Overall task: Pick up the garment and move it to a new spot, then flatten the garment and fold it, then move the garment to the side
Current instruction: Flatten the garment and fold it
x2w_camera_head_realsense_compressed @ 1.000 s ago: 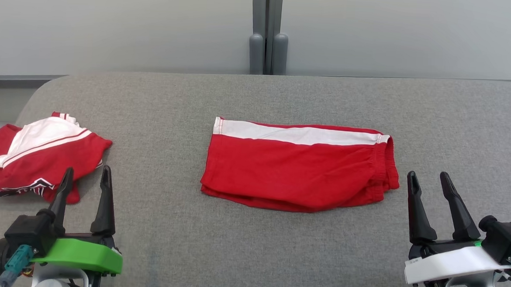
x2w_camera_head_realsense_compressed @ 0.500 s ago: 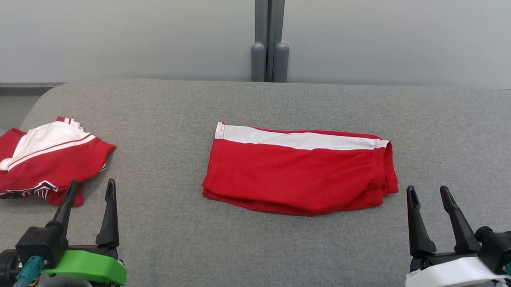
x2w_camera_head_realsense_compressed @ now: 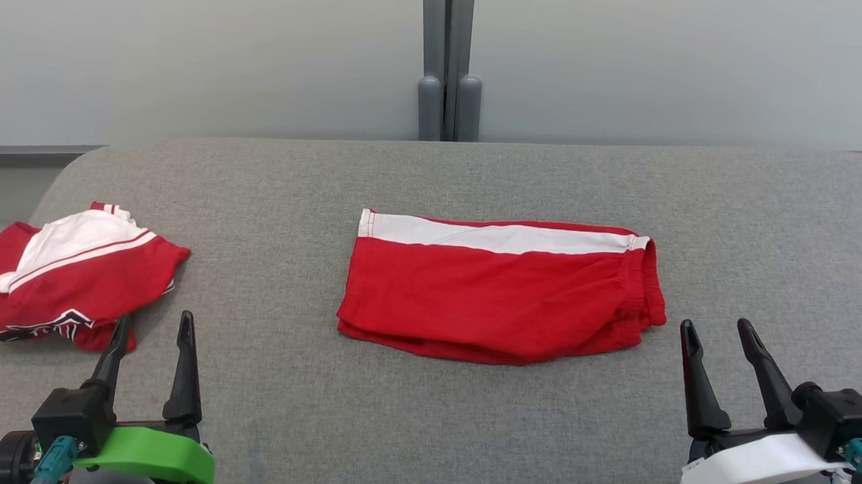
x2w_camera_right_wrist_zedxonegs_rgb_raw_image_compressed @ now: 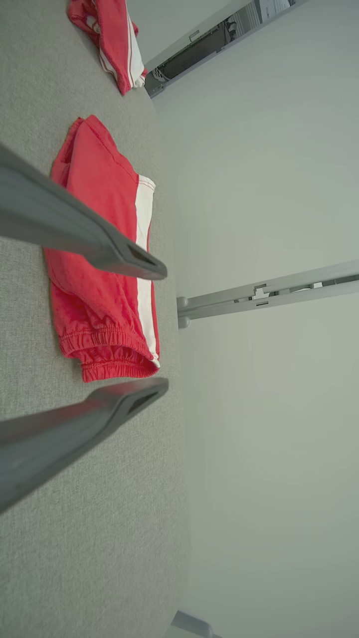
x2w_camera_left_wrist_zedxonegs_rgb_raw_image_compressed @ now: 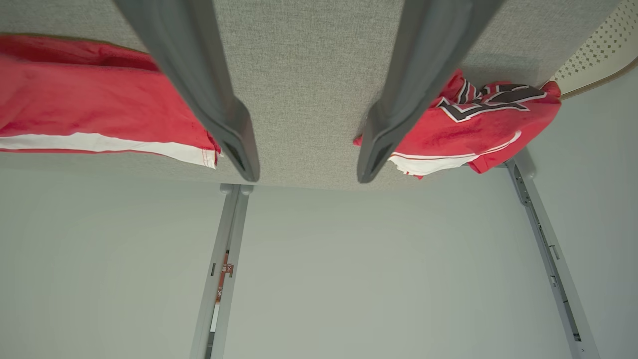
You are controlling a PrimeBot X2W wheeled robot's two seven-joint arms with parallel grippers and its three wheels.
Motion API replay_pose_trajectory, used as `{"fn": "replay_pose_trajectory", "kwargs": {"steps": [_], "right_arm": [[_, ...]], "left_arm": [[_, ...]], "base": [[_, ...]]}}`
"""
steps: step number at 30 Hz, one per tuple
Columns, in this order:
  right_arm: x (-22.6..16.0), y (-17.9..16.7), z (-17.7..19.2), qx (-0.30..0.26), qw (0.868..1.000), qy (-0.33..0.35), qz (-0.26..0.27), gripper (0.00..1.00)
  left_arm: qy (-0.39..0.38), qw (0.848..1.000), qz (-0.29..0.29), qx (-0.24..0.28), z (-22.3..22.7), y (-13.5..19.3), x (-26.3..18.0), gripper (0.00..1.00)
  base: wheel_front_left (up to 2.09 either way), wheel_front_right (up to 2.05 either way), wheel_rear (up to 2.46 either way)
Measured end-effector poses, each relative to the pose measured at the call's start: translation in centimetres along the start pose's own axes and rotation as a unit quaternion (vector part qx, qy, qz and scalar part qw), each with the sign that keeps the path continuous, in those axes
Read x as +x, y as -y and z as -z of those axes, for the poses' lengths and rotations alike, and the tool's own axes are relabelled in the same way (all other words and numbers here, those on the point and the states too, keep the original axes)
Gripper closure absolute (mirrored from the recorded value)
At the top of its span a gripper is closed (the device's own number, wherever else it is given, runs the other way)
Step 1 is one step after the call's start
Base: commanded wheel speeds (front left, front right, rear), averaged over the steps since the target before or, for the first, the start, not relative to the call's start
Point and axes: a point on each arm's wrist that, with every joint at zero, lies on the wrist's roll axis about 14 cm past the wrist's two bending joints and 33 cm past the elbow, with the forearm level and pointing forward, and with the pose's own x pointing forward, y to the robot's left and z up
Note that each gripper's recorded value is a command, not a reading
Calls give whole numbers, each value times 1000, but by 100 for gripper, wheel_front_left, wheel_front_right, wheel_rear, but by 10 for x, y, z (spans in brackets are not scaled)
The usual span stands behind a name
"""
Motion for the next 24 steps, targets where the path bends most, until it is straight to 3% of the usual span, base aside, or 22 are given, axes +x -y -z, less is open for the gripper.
{"fn": "replay_pose_trajectory", "kwargs": {"steps": [13, 24], "right_arm": [[2, 4, 4, 0, 1000, -4, 7, 0], [70, 10, -13, -50, 999, 5, -10, 0]], "left_arm": [[-1, 1000, -7, 1, 1, -4, 0, 0], [3, 1000, 9, -6, 1, 13, 20, 0]], "base": [[0, 0, 0], [0, 0, 0]]}}
